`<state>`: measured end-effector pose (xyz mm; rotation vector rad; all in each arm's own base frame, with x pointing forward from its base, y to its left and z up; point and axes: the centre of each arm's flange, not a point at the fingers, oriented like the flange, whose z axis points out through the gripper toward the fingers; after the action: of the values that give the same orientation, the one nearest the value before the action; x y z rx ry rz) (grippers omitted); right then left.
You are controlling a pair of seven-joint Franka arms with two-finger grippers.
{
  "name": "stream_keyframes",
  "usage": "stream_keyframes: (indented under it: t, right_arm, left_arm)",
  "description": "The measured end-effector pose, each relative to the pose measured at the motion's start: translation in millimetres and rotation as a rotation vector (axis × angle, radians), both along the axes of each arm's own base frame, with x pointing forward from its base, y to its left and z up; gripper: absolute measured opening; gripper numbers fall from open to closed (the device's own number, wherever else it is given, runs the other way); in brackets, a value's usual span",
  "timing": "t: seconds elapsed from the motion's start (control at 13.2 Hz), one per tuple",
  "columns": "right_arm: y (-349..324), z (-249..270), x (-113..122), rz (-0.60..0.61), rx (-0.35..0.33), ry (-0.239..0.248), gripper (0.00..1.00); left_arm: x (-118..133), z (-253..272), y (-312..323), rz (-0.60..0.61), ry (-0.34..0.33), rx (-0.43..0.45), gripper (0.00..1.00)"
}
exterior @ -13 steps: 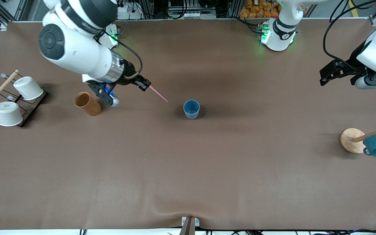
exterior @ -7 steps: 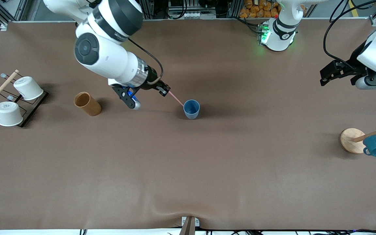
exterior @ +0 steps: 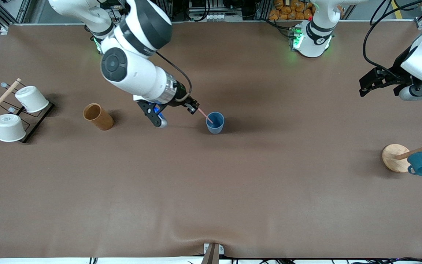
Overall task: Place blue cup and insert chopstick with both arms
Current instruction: 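Lower the chopstick tip into the blue cup with the right gripper, then open the right gripper to release the chopstick inside the cup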
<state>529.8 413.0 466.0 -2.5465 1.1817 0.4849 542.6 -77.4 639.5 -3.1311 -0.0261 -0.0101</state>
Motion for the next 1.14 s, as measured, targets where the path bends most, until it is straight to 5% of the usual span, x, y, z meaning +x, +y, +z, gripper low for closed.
stream_keyframes:
  t: [1.14]
  right_arm:
    - [43.8, -88.9, -6.6, -0.013, -0.045, 0.045, 0.09]
  left_arm:
    - [0.4, 0.0, 3.0, 0.006, 0.0, 0.0, 1.0]
